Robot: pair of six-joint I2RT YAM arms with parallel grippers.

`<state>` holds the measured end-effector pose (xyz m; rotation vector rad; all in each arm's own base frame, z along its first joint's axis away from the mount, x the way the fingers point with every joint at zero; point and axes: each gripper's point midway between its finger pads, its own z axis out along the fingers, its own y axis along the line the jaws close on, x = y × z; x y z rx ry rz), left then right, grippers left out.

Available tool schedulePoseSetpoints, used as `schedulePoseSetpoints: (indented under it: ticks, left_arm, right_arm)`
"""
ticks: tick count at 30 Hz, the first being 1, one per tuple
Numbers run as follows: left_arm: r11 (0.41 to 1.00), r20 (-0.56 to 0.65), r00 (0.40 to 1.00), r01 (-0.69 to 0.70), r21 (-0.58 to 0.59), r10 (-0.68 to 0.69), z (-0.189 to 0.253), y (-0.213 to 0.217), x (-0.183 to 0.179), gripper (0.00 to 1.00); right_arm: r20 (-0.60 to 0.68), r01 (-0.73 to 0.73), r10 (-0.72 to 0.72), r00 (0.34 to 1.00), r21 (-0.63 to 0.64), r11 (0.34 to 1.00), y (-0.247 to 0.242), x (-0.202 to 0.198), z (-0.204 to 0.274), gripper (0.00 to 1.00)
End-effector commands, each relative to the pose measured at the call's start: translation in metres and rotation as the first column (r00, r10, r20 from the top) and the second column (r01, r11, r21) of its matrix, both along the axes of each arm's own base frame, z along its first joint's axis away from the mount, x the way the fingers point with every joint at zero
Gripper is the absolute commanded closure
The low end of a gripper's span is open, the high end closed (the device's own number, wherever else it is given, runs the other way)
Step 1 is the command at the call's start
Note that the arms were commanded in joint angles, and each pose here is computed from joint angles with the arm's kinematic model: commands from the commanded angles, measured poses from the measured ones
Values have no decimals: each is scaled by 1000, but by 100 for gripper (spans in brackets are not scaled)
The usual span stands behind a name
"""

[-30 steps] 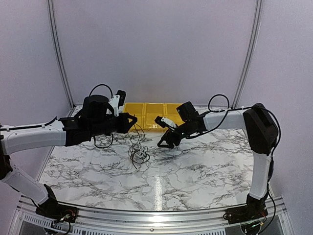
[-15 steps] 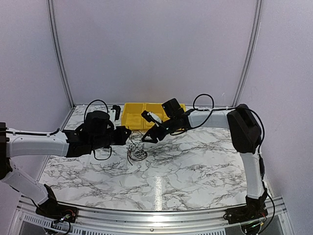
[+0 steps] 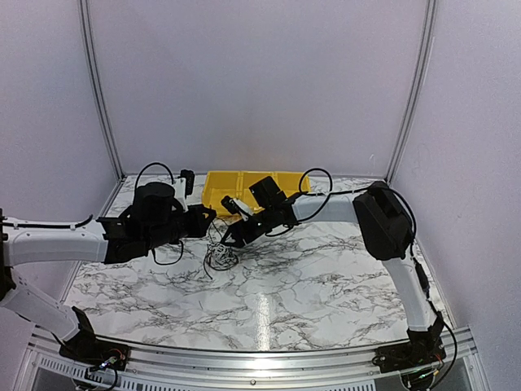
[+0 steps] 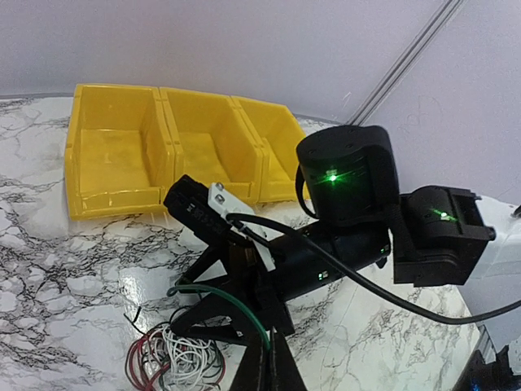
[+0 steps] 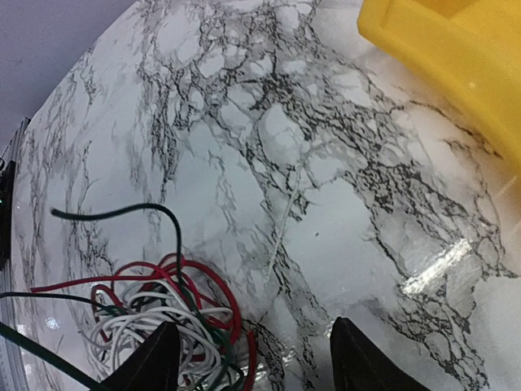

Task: Untangle the cables

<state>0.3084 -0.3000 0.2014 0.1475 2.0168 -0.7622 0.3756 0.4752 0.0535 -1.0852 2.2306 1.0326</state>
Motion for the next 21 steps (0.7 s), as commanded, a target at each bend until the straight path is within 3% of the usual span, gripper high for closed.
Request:
schedulePoseSetpoints:
  ticks: [1, 10, 21]
  left_arm:
    - [999, 55, 998, -14, -38, 16, 20, 6, -2, 100]
    - [996, 99, 995, -7, -85, 15, 49, 11, -7, 100]
    - [997, 281, 958, 69, -35, -56, 179, 14, -17, 100]
  right_arm:
    - [-44, 20, -20, 999, -13, 1000, 10, -1, -23, 45]
    - [-27, 28, -33, 999, -166, 986, 4, -14, -80, 46]
    - [48, 137, -129, 991, -269, 953, -71, 20, -76, 46]
